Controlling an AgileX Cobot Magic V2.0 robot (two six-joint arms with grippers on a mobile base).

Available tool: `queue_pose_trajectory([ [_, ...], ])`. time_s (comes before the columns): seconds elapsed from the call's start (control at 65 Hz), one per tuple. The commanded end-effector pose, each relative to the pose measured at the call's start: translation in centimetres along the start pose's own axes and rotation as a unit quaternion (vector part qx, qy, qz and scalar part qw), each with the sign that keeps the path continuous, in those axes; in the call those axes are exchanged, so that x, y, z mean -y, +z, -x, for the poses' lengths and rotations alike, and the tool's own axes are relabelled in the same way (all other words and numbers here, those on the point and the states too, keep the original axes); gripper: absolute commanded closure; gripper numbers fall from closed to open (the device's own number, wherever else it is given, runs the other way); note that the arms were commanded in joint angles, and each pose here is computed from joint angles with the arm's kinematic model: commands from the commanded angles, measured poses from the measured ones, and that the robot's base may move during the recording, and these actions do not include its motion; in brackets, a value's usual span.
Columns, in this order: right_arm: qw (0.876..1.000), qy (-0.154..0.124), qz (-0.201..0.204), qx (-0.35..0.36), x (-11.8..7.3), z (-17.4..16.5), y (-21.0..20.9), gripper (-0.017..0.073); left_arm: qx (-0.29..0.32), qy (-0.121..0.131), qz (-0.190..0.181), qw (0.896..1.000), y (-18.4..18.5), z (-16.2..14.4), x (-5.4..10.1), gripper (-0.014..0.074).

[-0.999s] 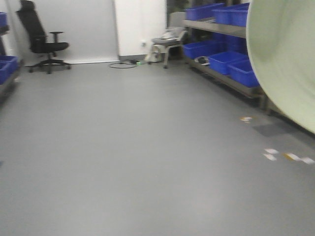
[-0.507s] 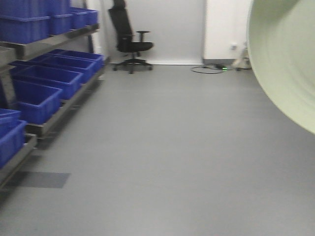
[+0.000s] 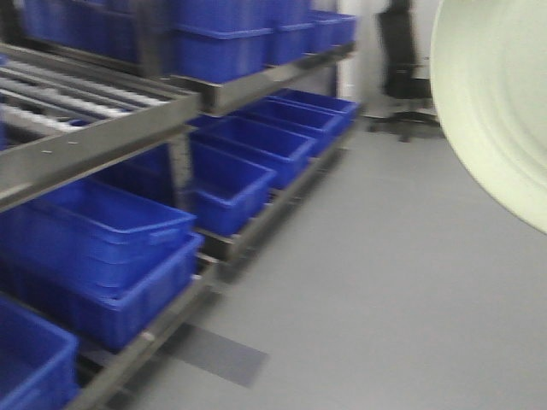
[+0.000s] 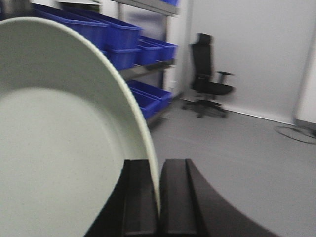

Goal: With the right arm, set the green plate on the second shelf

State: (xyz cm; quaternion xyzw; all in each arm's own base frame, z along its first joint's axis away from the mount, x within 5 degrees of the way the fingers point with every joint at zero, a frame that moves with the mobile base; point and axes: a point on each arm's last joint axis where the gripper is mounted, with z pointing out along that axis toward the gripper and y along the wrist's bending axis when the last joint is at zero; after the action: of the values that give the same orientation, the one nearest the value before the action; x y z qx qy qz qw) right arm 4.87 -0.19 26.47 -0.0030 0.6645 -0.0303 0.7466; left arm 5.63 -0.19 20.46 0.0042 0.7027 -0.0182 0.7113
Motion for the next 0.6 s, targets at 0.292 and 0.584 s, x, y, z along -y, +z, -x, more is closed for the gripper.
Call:
queue_pose_trajectory([
  [0.292, 0.998, 0.005, -0.005, 0.069, 0.1, 2.09, -0.09, 0.0503, 0.029, -0.008, -0.004, 1.0, 0.02, -0.56, 0.01, 0.0463],
  [0.584, 0.998, 0.005, -0.005, 0.069, 0.1, 2.09, -0.09, 0.0503, 0.029, -0.008, -0.004, 1.0, 0.02, -0.56, 0.01, 0.0463],
])
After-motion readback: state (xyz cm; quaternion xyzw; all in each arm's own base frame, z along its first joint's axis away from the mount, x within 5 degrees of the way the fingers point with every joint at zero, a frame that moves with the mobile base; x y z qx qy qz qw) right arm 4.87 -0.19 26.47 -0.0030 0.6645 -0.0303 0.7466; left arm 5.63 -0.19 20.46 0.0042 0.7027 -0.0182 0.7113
